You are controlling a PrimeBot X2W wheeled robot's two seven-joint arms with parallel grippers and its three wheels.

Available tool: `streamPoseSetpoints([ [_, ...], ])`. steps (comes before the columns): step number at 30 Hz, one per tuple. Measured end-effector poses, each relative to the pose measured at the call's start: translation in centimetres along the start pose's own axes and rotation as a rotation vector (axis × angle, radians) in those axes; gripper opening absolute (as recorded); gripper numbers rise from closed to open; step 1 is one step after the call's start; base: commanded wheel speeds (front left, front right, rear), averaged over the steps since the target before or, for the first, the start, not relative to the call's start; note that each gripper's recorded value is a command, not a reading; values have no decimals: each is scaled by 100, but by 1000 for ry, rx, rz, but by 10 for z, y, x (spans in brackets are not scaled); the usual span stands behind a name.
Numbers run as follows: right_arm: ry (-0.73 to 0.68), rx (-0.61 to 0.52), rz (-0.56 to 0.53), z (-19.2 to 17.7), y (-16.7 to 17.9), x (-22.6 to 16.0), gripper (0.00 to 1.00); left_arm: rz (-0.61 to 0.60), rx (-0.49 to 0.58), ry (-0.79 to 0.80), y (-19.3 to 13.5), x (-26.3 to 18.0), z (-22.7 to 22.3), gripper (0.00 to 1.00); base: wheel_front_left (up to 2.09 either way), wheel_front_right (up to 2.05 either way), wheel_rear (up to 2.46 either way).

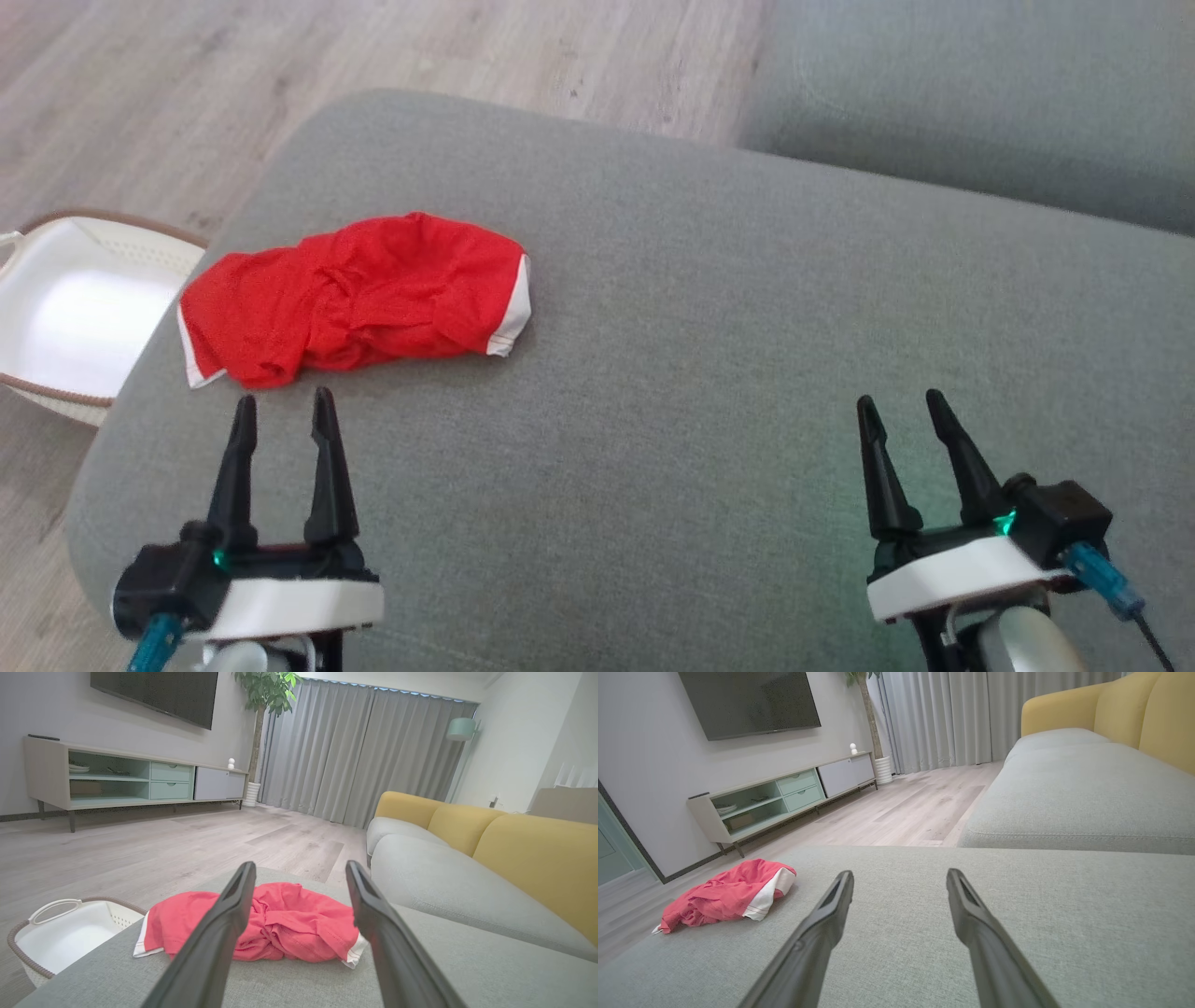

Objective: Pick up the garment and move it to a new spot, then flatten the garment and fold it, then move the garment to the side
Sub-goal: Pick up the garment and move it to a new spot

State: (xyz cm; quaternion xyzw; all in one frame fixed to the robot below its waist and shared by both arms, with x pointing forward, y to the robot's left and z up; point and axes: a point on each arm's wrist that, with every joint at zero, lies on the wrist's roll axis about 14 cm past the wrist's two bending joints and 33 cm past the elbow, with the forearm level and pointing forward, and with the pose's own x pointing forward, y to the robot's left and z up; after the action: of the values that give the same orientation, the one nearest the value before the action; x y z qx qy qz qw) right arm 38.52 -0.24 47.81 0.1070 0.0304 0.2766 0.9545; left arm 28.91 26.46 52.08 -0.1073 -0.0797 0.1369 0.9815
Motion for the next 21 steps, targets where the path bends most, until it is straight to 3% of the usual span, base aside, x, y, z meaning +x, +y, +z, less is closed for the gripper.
streamPoseSetpoints([
  [10, 14, -16, -44, -10, -29, 16, 100, -2, 132, 93, 12, 53, -25, 100, 0, 0, 0],
  [16, 22, -44, -75, -17, -60, 28, 100, -43, 252, 318, 26, 97, -73, 100, 0, 0, 0],
  [21, 27, -48, -111, -23, -83, 32, 100, -109, 303, 517, 14, 131, -112, 100, 0, 0, 0],
])
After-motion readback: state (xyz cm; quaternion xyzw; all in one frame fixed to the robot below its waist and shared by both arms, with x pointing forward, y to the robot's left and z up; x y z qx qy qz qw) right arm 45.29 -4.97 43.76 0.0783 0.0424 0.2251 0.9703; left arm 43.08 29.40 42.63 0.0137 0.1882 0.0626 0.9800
